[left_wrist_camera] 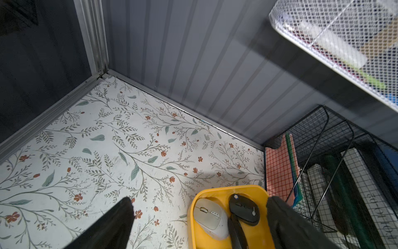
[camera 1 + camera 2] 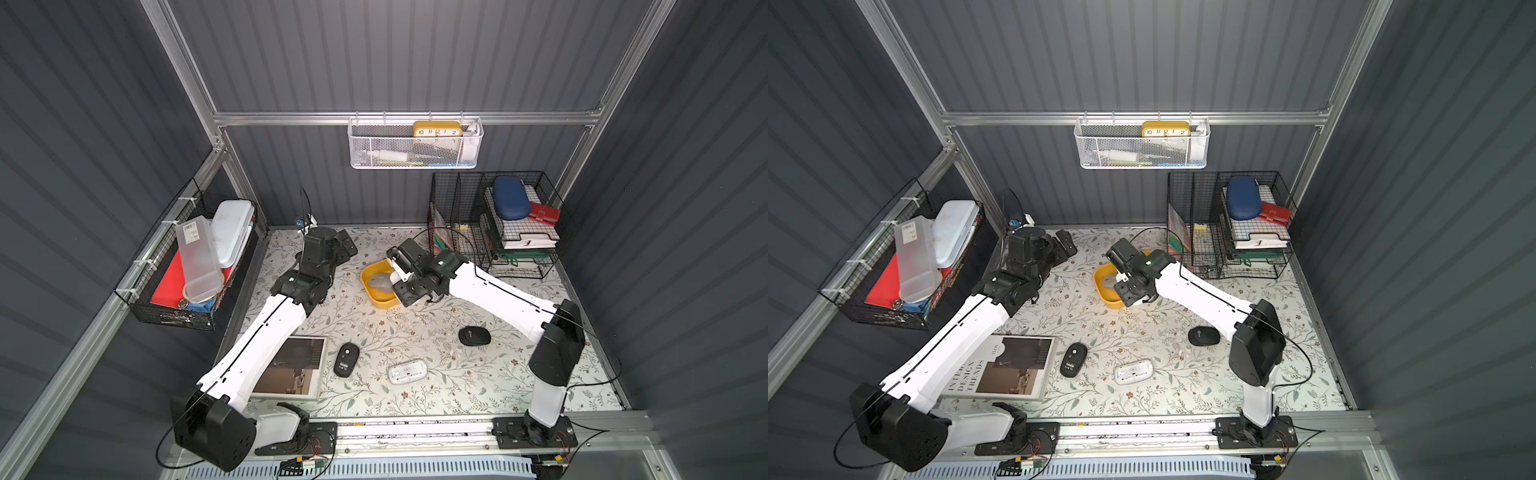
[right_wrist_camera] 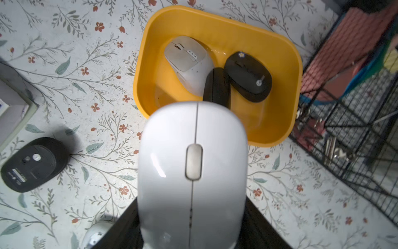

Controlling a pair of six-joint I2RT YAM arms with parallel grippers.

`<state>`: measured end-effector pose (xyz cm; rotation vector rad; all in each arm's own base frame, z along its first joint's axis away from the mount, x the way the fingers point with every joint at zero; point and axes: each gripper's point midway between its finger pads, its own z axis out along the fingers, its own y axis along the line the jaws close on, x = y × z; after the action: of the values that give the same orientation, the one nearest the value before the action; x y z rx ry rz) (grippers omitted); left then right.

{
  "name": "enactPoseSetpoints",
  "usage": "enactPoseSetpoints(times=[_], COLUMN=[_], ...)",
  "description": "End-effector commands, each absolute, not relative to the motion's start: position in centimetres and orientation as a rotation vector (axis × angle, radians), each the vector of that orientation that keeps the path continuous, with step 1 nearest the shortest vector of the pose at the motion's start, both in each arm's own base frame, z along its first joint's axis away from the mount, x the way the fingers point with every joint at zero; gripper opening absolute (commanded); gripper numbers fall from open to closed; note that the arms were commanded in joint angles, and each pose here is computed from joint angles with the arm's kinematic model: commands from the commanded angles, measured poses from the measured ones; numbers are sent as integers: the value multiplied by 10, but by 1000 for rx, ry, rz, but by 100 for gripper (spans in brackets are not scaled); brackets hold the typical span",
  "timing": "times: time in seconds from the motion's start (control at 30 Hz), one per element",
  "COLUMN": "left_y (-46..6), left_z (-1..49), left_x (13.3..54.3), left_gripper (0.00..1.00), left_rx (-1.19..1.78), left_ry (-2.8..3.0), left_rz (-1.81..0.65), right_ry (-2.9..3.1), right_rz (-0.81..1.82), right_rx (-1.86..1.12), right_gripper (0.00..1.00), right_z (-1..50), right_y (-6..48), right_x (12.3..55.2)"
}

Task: Put the mouse in the storage box
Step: Place the mouse in the storage box.

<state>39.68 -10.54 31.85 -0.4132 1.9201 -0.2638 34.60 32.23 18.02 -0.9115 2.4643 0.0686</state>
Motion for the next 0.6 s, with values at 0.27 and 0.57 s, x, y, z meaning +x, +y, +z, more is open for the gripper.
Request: enactPoseSetpoints(times=[0.27,0.57], left_y=[-94,-91], left_z=[320,318], left_x=[390,388], left_gripper=[99,99], left_rx=[-466,-470], left_ry=[1887,1886], left_rz=[-239,-229], right_ry=[2266,2271], right_rz=[34,57], right_rx=[-1301,-1429], right_gripper=[43,42], right_z=[151,122], right_y=[364,370], right_x=[405,425])
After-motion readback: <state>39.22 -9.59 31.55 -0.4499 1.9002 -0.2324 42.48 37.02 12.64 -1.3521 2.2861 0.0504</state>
